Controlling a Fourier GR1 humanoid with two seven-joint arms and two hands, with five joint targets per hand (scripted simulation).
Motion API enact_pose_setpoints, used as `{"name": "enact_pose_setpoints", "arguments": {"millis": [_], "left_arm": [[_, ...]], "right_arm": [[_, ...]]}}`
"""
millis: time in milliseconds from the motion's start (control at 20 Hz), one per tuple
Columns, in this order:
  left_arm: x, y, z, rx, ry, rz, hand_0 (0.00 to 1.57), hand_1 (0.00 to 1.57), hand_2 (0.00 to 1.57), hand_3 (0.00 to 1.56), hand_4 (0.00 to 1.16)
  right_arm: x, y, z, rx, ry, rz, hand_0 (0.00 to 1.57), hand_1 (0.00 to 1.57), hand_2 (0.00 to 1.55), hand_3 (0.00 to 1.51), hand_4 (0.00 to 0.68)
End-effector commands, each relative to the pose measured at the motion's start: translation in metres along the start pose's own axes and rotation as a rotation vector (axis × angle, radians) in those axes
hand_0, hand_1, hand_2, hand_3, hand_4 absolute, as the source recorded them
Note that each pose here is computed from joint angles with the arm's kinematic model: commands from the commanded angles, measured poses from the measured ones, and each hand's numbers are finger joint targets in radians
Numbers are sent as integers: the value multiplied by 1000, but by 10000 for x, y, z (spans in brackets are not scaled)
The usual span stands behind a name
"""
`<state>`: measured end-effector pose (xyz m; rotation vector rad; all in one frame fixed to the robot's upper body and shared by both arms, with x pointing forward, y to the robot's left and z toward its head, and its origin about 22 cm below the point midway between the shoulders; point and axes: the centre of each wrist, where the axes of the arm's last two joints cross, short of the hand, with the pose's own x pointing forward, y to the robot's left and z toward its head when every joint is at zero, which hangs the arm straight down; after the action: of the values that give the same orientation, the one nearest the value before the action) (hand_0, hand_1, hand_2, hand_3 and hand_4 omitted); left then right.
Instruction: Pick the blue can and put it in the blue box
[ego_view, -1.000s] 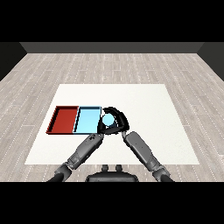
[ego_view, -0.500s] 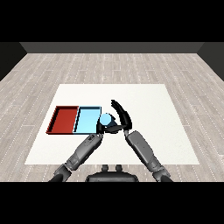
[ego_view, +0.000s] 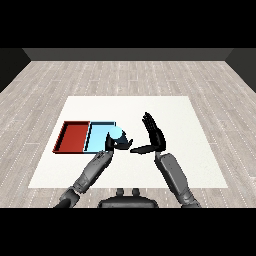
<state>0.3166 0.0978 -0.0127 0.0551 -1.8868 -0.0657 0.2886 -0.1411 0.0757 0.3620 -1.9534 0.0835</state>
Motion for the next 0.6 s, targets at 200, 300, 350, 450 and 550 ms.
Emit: {"name": "enact_pose_setpoints", "arguments": {"millis": [200,300,350,450,550], "left_arm": [[-80,698,-328,147,22,-163,1571,1571,1566,1482,1149],[-109,900,-392,164,80,-180,1567,1567,1557,1486,1133],[-4,900,-611,182,97,-200,1534,1534,1545,1479,1131],[-95,1122,-683,227,166,-291,1547,1547,1541,1480,1110],[-247,1406,-556,231,246,-325,1563,1563,1541,1463,1097]], "right_arm": [[409,-396,320,-102,-101,14,0,0,0,0,0],[466,-595,462,-141,-103,39,0,0,0,0,0],[311,-641,365,-146,-109,20,0,0,0,0,0],[340,-688,288,-169,-104,31,0,0,0,0,0],[237,-728,369,-156,-89,4,0,0,0,0,0]]}}
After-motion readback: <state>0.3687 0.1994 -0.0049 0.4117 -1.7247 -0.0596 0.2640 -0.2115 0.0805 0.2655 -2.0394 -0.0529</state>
